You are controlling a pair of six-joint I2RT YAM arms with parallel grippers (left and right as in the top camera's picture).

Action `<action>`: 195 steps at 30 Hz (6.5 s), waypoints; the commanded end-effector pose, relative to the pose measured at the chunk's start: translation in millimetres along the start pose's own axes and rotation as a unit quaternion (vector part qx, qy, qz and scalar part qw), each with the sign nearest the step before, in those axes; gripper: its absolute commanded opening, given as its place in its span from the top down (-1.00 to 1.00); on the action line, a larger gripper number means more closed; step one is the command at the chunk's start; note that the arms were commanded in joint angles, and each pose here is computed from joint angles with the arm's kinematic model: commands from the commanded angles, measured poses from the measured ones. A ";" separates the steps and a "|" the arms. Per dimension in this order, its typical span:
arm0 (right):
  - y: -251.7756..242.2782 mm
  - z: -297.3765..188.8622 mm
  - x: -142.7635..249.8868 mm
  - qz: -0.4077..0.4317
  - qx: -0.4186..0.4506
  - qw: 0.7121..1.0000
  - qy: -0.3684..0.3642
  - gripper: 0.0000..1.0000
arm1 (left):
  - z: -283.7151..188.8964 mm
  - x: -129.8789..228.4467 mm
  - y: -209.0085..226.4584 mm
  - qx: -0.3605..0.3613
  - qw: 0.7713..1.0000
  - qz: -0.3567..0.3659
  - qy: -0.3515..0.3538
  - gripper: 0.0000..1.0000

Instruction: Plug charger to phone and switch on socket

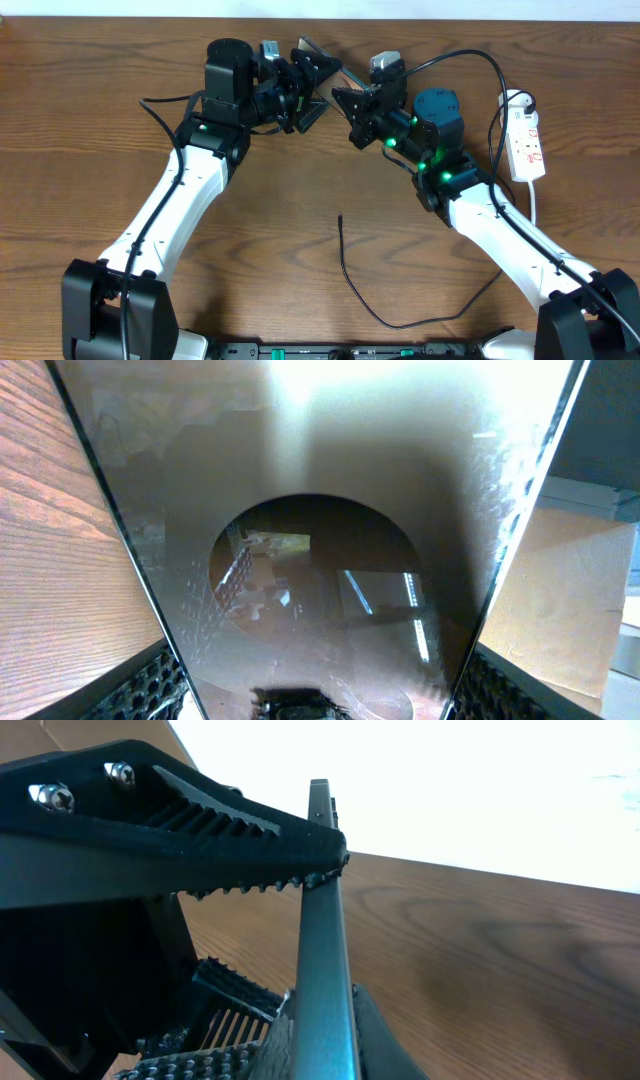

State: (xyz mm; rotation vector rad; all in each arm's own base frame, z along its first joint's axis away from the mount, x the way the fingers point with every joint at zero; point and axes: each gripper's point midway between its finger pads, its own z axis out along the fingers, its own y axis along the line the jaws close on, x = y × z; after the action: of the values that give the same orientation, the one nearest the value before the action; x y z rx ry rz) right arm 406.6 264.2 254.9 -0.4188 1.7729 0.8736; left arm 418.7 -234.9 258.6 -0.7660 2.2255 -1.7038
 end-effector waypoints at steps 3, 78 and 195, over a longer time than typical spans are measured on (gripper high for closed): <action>19.0 1.7 -4.2 0.003 -0.039 0.999 0.001 0.98 | -4.1 9.5 -11.6 0.015 1.000 0.019 0.010 -0.84; 70.6 12.8 -30.5 0.668 -0.087 0.738 -0.035 0.98 | -38.6 -46.4 -33.4 0.064 0.994 0.061 -0.064 -0.69; 16.1 -63.7 262.8 0.243 0.310 0.796 0.460 -0.58 | -168.7 -85.3 -31.2 0.133 0.948 0.290 -0.005 0.85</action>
State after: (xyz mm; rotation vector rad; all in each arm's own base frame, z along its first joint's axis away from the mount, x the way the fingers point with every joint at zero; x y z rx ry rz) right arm 253.2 258.8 31.4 0.1129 3.0368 0.3640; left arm 422.8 -54.9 318.6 -0.0930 1.9068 -1.6380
